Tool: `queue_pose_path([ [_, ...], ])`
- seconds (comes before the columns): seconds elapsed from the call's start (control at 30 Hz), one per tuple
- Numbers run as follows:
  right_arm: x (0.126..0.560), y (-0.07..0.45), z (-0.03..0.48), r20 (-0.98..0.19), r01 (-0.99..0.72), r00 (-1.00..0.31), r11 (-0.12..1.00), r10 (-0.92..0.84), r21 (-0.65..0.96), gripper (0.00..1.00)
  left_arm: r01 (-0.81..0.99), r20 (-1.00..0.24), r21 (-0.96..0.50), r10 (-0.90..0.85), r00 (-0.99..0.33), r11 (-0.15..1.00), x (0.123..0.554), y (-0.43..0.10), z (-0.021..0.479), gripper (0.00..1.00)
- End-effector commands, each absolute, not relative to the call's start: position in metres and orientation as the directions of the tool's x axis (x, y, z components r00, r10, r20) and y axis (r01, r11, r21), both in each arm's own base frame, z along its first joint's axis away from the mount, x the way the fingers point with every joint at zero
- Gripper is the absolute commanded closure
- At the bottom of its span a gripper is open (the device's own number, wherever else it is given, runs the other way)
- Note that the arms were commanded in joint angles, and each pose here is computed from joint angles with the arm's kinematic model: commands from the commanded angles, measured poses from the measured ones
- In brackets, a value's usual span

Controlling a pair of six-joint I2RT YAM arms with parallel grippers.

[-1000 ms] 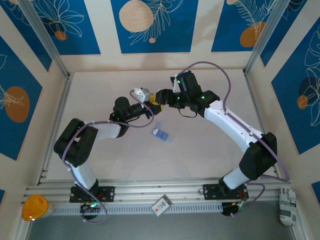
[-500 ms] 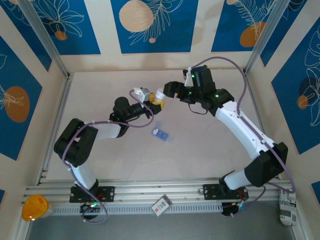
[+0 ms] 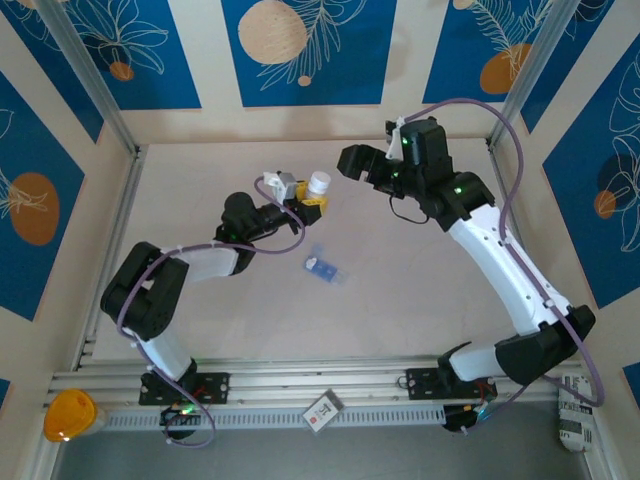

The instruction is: Sort the pills into containers

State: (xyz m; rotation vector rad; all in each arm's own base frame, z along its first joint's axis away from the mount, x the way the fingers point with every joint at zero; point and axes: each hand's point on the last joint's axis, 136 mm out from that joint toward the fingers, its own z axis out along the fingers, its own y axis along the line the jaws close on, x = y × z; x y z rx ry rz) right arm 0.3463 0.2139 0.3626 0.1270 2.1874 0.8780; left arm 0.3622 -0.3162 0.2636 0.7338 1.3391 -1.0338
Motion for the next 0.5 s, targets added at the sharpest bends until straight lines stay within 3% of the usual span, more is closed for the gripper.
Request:
queue_pose_path([
  [0.0,0.34,0.202,0.386,-0.619,-0.142,-0.666,0.743,0.416,0.653,0.13,0.902,-0.983,-0.096,-0.183,-0.019,0.421,0.358,-0.31,0.28,1.0],
  [0.47,0.339,0.225,0.412,-0.52,-0.15,-0.715,0.624,0.467,0.767,0.13,0.875,-0.987,-0.094,-0.159,-0.019,0.475,0.359,-0.301,0.273,1.0],
])
